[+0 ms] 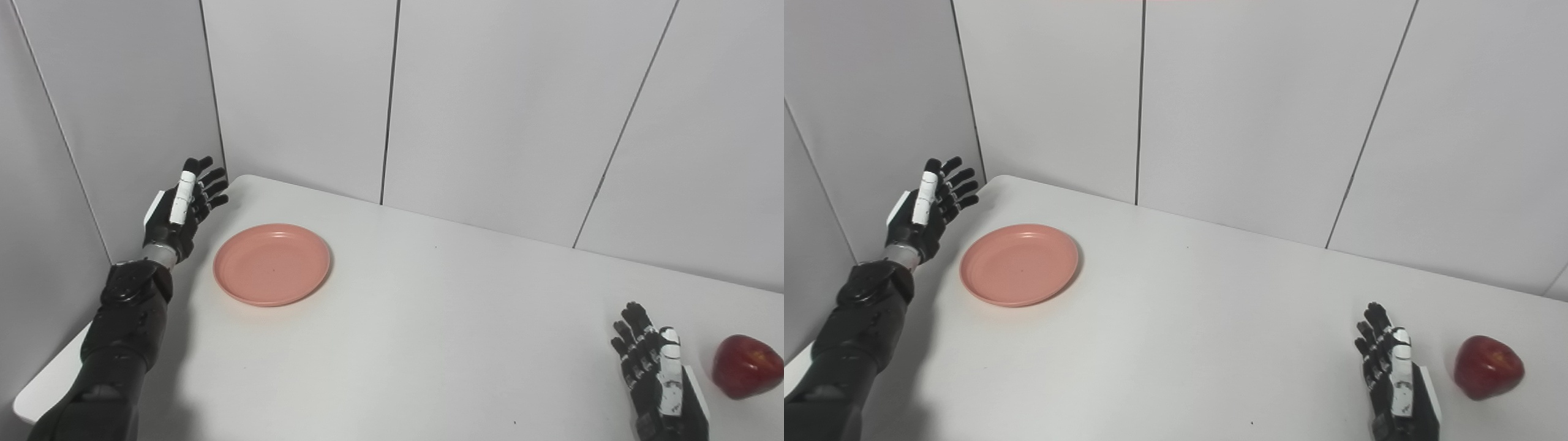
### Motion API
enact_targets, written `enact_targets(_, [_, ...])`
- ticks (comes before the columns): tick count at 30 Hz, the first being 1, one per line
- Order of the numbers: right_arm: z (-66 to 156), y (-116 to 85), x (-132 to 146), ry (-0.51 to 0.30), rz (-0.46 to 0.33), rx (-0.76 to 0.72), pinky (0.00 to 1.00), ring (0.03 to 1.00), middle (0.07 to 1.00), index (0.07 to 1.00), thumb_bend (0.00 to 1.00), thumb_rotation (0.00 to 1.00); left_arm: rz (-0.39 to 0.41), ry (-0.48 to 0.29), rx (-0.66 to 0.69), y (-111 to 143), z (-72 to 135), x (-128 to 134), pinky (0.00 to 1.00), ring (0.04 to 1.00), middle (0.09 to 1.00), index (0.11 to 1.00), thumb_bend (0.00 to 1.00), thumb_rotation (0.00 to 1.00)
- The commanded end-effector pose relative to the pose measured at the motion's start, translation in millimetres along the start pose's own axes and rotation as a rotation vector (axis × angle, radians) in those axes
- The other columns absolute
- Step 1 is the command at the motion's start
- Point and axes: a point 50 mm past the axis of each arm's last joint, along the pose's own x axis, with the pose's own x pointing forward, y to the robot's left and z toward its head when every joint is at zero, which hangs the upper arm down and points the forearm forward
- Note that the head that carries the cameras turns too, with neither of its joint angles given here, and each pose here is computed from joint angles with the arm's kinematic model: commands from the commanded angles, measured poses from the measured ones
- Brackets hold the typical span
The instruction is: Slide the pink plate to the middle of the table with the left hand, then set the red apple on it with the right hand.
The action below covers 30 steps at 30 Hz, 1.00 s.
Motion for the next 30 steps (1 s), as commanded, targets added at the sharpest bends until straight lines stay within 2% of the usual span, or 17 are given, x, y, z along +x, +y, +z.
enact_targets(1, [-25,-3,-21,0.062,-0.015,0.025,1.00,0.977,0.973,0.930,0.84,1.00,-0.028,-0.112,0.010,-2,34,19,0.87,0.880,0.862,0.892,1.00,0.86])
enact_targets(12, [-25,-4,-21,0.063,-0.017,0.025,1.00,0.972,0.968,0.925,0.83,1.00,-0.039,-0.035,0.034,-1,5,15,0.91,0.913,0.902,0.931,0.96,0.89])
enact_targets(19, [-25,-2,-21,0.061,-0.016,0.024,1.00,0.966,0.964,0.923,0.84,1.00,-0.029,-0.016,0.032,-1,-3,13,0.87,0.887,0.871,0.865,0.98,0.86])
enact_targets(26, [-24,0,-22,0.060,-0.017,0.027,1.00,0.962,0.963,0.923,0.84,1.00,-0.060,-0.013,0.010,-9,-7,12,0.88,0.902,0.900,0.920,0.98,0.86])
enact_targets(30, [-23,0,-21,0.058,-0.021,0.029,1.00,0.954,0.958,0.919,0.84,1.00,-0.072,-0.011,0.013,-14,-11,10,0.85,0.885,0.890,0.914,0.98,0.84])
